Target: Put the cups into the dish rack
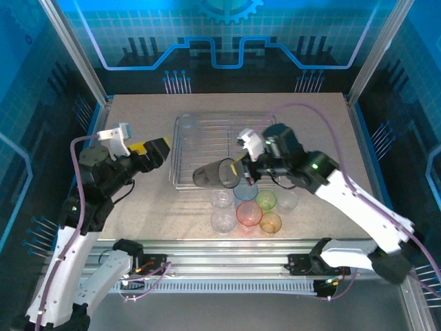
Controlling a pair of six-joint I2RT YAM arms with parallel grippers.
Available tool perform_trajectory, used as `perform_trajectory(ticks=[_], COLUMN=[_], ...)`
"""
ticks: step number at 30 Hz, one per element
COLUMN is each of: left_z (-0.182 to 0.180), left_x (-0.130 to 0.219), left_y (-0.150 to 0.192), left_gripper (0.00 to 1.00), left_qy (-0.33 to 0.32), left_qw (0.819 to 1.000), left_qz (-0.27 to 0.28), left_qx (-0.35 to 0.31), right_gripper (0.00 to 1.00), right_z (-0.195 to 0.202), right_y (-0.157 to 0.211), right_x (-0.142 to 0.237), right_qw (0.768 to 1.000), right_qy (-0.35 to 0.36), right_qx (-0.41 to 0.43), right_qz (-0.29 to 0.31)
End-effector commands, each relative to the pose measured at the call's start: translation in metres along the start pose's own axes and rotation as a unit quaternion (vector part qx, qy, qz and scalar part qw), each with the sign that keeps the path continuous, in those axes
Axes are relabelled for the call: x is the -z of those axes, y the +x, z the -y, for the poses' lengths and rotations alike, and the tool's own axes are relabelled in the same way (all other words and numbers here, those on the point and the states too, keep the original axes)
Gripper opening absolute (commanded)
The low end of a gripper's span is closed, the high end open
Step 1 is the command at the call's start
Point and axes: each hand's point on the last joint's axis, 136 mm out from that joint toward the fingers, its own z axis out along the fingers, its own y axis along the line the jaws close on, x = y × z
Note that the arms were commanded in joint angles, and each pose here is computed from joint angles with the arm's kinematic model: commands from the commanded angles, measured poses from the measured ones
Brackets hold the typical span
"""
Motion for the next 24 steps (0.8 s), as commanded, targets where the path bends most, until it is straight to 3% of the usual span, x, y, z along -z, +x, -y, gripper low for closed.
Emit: perform_trajectory(ticks=[1, 7, 19, 24], left_z=[0.071, 0.098, 0.108, 0.12], left_x=[-0.002, -0.017, -0.031, -0.024], left_y=[0.002, 0.02, 0.035, 0.039], left_gripper=[0.99, 0.99, 0.99, 0.99], left_qy=[0.194, 0.273, 0.31, 0.347], left_qw=[0.979, 0.955, 0.937, 0.921], left_qz=[-0.047, -0.114, -0.162, -0.177], left_qx=[-0.038, -0.021, 0.007, 0.004], right_gripper=[0.0, 0.0, 0.0, 0.0], right_z=[0.007, 0.025, -0.012, -0.014], right_y=[-0.057, -0.072, -0.094, -0.09], right_x=[0.041, 0.075, 0.089, 0.078], right_qw=[0.982, 0.949, 0.919, 0.923], right_qy=[-0.062, -0.165, -0.306, -0.305], right_qx=[-0.059, -0.155, -0.124, -0.13], right_qz=[0.166, 0.22, 0.215, 0.195])
